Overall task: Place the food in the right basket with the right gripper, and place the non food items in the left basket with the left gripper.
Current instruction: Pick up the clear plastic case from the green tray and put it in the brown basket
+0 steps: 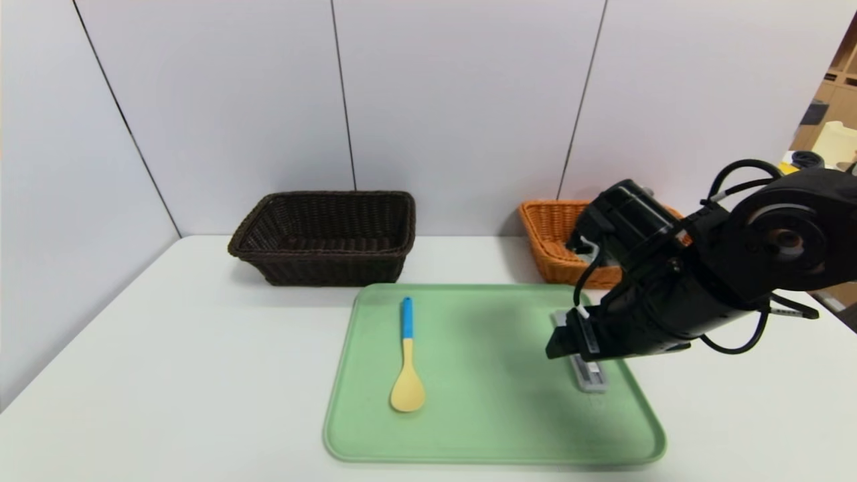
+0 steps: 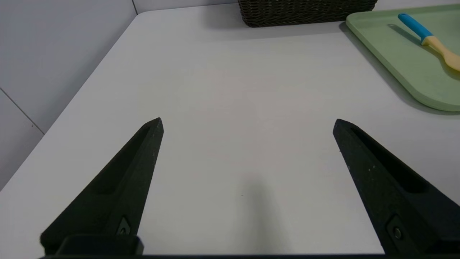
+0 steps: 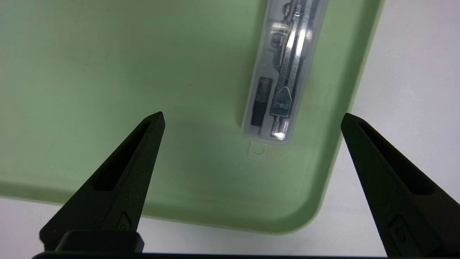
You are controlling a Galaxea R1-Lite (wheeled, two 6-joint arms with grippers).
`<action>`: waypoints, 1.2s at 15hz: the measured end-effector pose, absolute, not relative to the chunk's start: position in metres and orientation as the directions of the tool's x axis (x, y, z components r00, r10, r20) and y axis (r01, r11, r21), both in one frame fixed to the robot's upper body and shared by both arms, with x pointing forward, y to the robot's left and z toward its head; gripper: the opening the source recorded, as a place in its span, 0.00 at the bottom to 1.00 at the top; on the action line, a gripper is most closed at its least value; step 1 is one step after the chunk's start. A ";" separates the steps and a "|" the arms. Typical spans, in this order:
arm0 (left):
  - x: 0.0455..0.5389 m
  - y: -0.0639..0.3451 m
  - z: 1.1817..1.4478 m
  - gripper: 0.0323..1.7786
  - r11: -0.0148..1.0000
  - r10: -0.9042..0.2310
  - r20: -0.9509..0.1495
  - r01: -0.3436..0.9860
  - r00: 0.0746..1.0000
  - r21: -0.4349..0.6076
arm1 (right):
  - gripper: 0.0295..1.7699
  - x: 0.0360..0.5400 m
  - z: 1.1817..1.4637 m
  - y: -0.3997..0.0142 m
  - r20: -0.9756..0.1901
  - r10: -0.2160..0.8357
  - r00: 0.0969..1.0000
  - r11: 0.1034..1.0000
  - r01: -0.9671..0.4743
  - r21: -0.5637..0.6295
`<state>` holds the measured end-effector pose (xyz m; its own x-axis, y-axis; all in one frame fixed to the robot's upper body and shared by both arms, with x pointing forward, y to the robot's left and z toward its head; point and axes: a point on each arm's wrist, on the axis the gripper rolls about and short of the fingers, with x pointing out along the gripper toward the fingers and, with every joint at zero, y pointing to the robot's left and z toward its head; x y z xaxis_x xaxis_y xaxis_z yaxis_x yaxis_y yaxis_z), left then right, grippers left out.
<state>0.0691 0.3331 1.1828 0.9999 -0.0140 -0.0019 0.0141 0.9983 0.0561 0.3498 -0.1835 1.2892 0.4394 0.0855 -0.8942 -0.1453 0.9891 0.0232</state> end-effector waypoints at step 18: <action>0.069 0.333 1.183 0.95 0.998 -0.014 -0.002 0.014 1.000 0.056 | 0.96 0.387 1.257 -0.180 -0.911 0.024 0.413 0.999 -0.031 0.012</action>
